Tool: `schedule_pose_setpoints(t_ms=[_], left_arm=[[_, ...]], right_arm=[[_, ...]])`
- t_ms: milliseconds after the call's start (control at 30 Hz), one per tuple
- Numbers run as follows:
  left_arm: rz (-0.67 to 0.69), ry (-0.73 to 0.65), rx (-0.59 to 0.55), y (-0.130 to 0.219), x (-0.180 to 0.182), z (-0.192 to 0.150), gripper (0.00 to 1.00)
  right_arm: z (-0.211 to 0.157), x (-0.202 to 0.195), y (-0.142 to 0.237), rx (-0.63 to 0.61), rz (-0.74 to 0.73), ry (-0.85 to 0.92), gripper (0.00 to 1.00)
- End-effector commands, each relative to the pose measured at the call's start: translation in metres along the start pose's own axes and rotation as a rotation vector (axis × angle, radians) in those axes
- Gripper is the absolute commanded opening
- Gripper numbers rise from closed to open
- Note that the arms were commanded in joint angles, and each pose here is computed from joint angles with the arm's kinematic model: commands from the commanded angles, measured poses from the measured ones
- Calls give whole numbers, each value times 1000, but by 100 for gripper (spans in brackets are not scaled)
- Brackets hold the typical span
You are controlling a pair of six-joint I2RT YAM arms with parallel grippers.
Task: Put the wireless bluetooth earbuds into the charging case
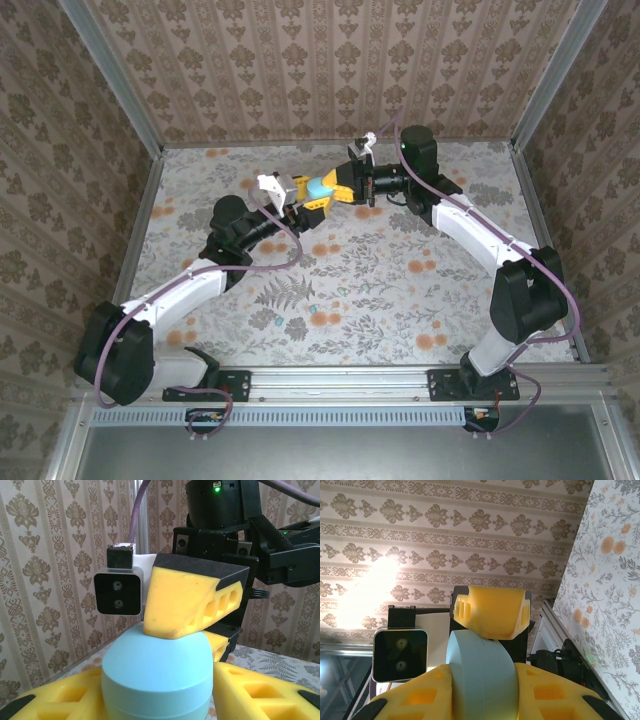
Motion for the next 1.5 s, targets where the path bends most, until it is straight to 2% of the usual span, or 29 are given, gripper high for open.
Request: schedule_pose_setpoints(t_ms=[0,333,600,733,833,900,967,1067,1167,1300,1433,1467], left_arm=[[-50,-6,-48,-5,-7,15,50],[-54,4,-49,-6,-7,16,51],[-54,9,-49,-6,-6,16,48],[-56,10,-42,-7,-6,14,43],[-59,8,-31,-7,-7,11,40],[-60,4,-25,-7,-7,11,39],[-58,2,-20,-6,-7,9,37],[-62,4,-10,-5,-8,6,36],[-72,5,-7,-4,-10,5,36],[-105,9,-8,-3,-15,6,36],[-131,20,-5,-3,-18,7,36],[-134,23,-5,-3,-18,8,35]], right_arm=[[-1,11,1,-23,19,47,11],[-1,12,2,-25,24,59,11],[-1,11,1,-24,25,64,11],[0,11,1,-29,25,62,12],[0,13,2,-35,25,71,18],[1,13,5,-48,18,79,25],[2,14,10,-72,-11,93,37],[2,21,20,-111,-58,179,53],[-3,25,29,-139,-115,307,61],[-8,17,41,-189,-250,534,64],[-17,10,46,-190,-311,743,63],[-24,18,49,-190,-307,818,63]])
Point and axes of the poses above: each hand's point on the last joint's axis, 136 mm out from that joint toward the fingers, its own y axis back along the fingers, its own x axis along the line the jaws close on, z = x × y, the point moved 3 cm from there along y, back along the fingers, and after that the axes turned 2 degrees about -y, right-handed, at the moved point
